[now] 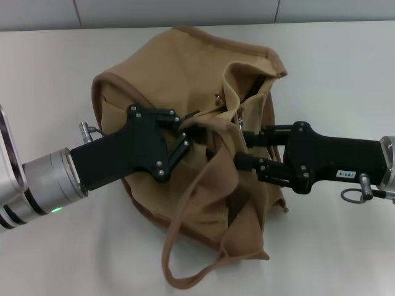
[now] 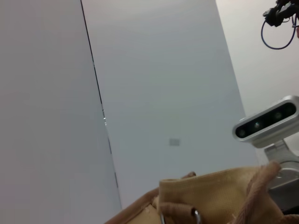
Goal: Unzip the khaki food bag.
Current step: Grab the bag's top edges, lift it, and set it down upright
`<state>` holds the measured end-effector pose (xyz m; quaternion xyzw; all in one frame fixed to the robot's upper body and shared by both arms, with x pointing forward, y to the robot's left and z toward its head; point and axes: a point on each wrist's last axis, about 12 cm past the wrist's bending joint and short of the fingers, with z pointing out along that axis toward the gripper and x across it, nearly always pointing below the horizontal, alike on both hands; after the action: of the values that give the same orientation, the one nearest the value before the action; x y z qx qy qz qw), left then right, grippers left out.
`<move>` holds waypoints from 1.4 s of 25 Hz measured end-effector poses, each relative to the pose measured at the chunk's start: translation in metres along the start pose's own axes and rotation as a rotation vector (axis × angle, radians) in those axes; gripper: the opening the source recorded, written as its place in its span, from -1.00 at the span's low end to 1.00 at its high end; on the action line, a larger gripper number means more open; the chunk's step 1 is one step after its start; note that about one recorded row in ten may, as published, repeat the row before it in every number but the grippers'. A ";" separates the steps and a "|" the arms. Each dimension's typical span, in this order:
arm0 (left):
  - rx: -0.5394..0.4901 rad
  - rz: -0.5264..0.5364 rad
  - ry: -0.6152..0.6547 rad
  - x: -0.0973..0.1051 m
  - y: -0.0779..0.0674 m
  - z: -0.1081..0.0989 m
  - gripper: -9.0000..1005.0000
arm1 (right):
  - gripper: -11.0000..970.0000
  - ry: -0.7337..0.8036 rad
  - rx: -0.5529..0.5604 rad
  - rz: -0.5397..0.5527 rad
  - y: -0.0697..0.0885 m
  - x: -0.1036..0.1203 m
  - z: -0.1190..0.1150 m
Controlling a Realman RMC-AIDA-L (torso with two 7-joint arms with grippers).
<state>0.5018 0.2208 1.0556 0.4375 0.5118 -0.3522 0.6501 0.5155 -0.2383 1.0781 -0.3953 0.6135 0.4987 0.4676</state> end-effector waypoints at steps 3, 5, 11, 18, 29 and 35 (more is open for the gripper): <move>-0.013 0.002 0.007 0.001 0.002 0.000 -0.87 | 0.17 0.013 -0.016 0.000 0.001 0.000 0.000; -0.024 0.003 0.010 0.001 0.003 0.001 -0.87 | 0.09 0.015 -0.017 0.004 0.001 0.000 -0.001; -0.034 0.005 0.019 0.002 0.006 0.002 -0.87 | -0.47 0.003 0.020 0.025 0.000 0.001 -0.010; -0.036 0.008 0.027 0.002 0.007 0.003 -0.87 | -0.53 -0.023 0.080 0.069 -0.007 -0.003 -0.020; -0.039 0.011 0.032 0.003 0.008 0.003 -0.87 | -0.51 -0.054 0.114 0.094 -0.009 -0.008 -0.035; -0.028 0.002 0.026 0.003 0.005 0.004 -0.87 | -0.47 -0.055 0.091 0.090 -0.009 -0.009 -0.023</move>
<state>0.5085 0.2191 1.0544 0.4331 0.5247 -0.3387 0.6499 0.5223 -0.2628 1.0861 -0.3320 0.6396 0.5017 0.4786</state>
